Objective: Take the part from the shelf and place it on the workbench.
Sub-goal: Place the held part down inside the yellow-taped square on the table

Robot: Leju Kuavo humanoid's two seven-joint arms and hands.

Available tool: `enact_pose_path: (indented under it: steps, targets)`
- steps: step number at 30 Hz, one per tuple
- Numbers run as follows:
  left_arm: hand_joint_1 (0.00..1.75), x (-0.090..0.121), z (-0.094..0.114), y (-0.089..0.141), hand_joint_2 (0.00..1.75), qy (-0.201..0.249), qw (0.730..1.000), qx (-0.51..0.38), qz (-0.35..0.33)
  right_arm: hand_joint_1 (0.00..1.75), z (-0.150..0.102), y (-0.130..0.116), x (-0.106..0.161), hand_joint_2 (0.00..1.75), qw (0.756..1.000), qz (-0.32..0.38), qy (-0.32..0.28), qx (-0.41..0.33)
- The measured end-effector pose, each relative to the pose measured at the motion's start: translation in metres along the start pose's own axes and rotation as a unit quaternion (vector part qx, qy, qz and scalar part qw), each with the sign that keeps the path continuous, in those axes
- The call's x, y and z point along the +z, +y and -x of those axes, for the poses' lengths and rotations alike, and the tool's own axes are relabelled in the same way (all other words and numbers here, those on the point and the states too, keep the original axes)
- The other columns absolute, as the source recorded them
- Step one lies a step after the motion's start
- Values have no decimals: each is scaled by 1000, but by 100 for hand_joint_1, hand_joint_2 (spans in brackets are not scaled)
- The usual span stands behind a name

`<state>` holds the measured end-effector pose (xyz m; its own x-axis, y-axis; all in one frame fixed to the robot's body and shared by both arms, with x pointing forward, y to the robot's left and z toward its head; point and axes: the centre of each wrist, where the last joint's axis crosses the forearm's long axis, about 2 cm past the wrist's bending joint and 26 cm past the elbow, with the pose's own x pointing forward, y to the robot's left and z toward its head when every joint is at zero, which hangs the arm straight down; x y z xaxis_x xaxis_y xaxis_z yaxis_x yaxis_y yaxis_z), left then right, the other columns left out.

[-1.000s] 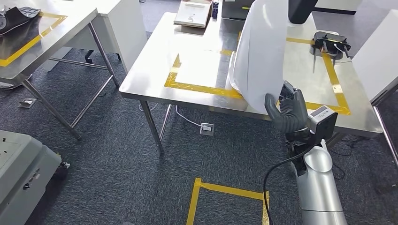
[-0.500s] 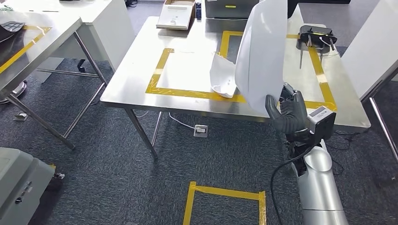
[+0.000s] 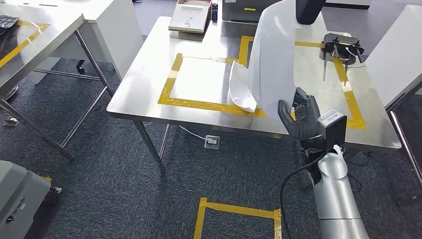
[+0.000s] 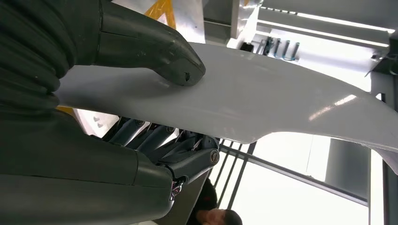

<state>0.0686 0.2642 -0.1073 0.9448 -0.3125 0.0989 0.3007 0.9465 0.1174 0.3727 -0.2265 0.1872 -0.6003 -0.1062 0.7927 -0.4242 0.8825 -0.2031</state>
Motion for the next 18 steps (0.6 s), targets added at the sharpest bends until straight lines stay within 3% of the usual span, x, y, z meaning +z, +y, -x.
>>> enact_pose_path:
  steps: [11,18]
  targets:
    - [0,1,-8,0,175,-1,1000,-13,3,175,17,-35,-44,175,990,12,88,106]
    - [0,1,-13,-1,175,0,999,-31,11,175,28,-62,-64,175,962,26,219,162]
